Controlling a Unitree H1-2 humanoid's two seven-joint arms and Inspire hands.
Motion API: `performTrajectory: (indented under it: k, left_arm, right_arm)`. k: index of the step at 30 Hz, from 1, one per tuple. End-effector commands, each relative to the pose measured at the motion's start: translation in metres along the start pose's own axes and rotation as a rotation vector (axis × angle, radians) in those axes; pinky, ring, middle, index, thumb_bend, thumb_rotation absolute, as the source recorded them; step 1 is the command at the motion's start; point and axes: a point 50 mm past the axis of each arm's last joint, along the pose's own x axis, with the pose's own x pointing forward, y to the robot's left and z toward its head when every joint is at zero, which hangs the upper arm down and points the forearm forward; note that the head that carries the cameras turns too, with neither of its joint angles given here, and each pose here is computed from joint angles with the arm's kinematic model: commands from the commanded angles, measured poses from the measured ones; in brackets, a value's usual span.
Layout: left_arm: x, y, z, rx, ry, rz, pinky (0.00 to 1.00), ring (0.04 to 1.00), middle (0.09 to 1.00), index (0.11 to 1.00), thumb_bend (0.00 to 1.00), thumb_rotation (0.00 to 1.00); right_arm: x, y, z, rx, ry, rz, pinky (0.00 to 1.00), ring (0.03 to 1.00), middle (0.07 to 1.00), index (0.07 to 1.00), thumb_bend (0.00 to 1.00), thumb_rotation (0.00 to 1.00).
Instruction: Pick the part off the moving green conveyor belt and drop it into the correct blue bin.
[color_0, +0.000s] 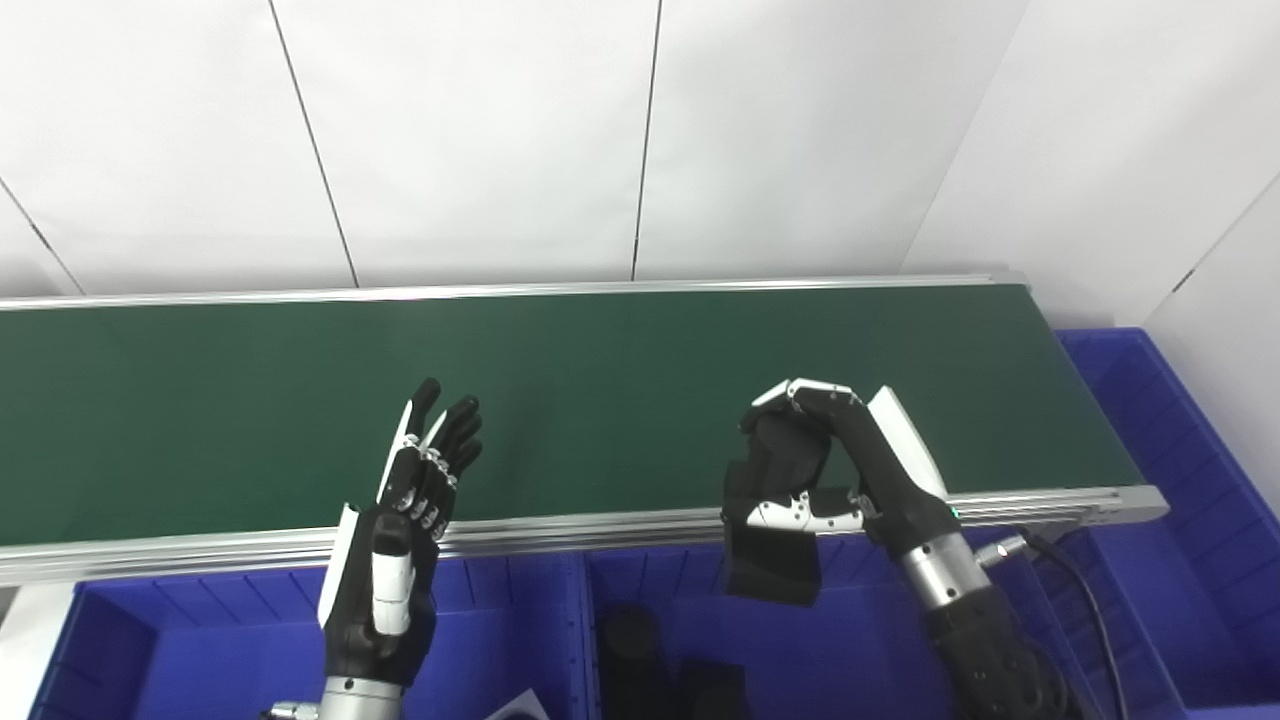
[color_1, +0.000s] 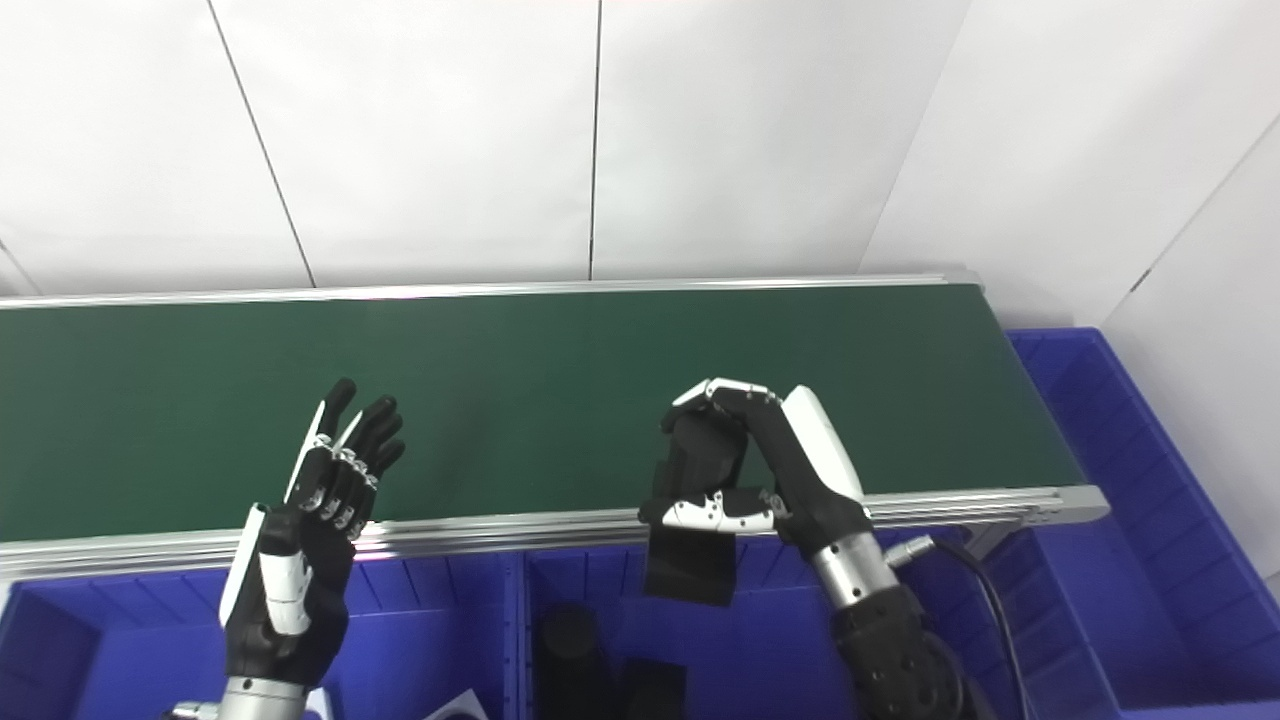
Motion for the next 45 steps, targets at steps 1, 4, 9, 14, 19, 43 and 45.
performTrajectory:
  k: [1, 4, 9, 14, 19, 43, 45]
  left_arm:
    - [0.008, -0.004, 0.011, -0.013, -0.047, -0.028, 0.94, 0.934, 0.919, 1.000, 0.71, 0.99]
    - [0.007, -0.004, 0.010, -0.018, -0.038, -0.033, 0.96, 0.930, 0.912, 1.000, 0.73, 0.98]
    - [0.006, -0.004, 0.009, -0.001, -0.040, -0.029, 0.95, 0.930, 0.913, 1.000, 0.74, 0.99]
    - [0.006, -0.004, 0.007, -0.004, -0.034, -0.032, 0.97, 0.934, 0.914, 1.000, 0.76, 0.99]
    - [0.007, -0.004, 0.008, -0.010, -0.033, -0.038, 0.97, 0.937, 0.912, 1.000, 0.75, 0.99]
    - [0.013, -0.002, 0.009, -0.014, -0.036, -0.038, 1.00, 0.945, 0.917, 1.000, 0.74, 1.00]
    - [0.013, -0.001, 0.009, -0.016, -0.035, -0.037, 1.00, 0.944, 0.913, 1.000, 0.74, 1.00]
  right_arm:
    - [-0.002, -0.010, 0.010, -0.023, -0.042, -0.024, 0.35, 0.413, 0.480, 0.507, 0.52, 0.00]
    - [-0.010, -0.009, 0.005, -0.038, -0.021, -0.004, 0.36, 0.412, 0.475, 0.515, 0.52, 0.00]
    - [-0.013, -0.008, -0.005, -0.098, 0.006, 0.030, 0.33, 0.404, 0.486, 0.518, 0.52, 0.00]
    - [-0.018, -0.012, -0.015, -0.126, 0.035, 0.067, 0.32, 0.397, 0.469, 0.522, 0.52, 0.00]
    - [-0.024, -0.016, -0.029, -0.173, 0.078, 0.110, 0.34, 0.416, 0.482, 0.508, 0.52, 0.00]
    - [-0.033, -0.003, -0.078, -0.318, 0.166, 0.256, 0.36, 0.408, 0.498, 0.492, 0.52, 0.00]
    - [-0.036, -0.001, -0.082, -0.324, 0.172, 0.257, 0.37, 0.415, 0.503, 0.489, 0.52, 0.00]
